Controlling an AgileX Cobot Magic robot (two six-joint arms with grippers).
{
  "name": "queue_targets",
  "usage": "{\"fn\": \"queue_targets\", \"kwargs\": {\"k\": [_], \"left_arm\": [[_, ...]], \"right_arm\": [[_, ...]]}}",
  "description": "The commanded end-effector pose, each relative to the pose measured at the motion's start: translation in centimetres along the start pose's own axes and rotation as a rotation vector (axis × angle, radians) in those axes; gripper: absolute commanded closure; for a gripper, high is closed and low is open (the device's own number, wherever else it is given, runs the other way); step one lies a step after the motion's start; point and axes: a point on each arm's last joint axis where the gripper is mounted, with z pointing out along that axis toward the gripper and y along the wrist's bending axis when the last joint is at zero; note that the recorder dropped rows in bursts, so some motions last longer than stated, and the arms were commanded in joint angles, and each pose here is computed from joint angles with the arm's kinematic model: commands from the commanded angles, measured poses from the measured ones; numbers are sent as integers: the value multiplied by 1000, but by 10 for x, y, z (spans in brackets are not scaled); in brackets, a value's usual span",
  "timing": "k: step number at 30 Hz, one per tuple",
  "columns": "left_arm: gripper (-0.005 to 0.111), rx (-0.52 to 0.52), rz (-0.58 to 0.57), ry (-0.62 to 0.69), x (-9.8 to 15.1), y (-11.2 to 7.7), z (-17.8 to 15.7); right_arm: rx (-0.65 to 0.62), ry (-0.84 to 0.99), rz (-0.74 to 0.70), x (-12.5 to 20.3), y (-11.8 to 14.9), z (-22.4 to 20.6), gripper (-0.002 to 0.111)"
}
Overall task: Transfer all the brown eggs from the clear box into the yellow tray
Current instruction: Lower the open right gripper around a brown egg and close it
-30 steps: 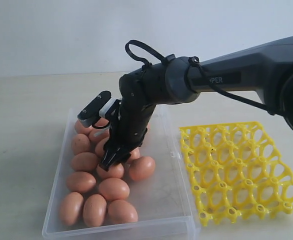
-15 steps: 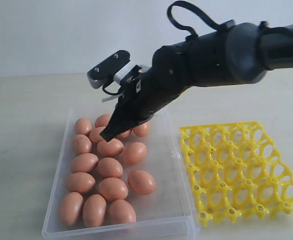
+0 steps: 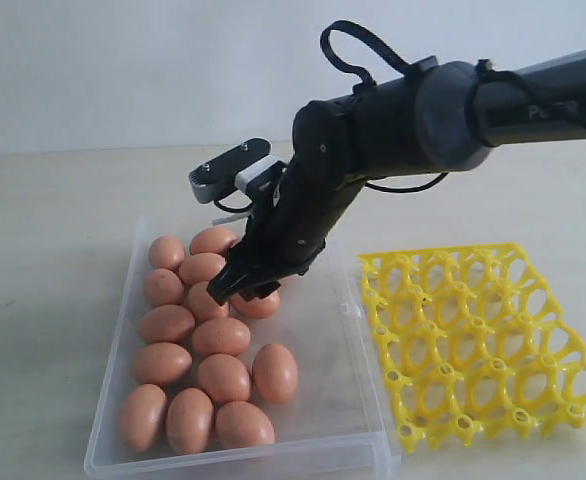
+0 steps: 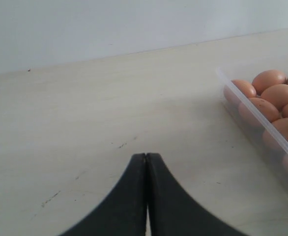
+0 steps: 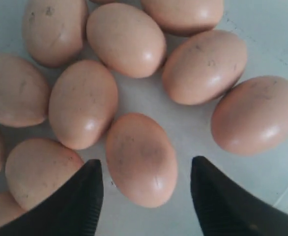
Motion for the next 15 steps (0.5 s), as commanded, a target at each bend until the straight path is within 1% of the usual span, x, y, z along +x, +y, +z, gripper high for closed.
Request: {"fn": "queue_targets", "kwargs": {"k": [1,8,15], "left_arm": [[107,4,-5,-17,-3,0,0],[107,4,-5,-17,-3,0,0],[107,4,-5,-17,-3,0,0]], "right_arm": [[2,10,67,-14,-4,8,52],[2,-3,63,-25,-6,17,54],[0,38,16,-21,-6,28,54]]}}
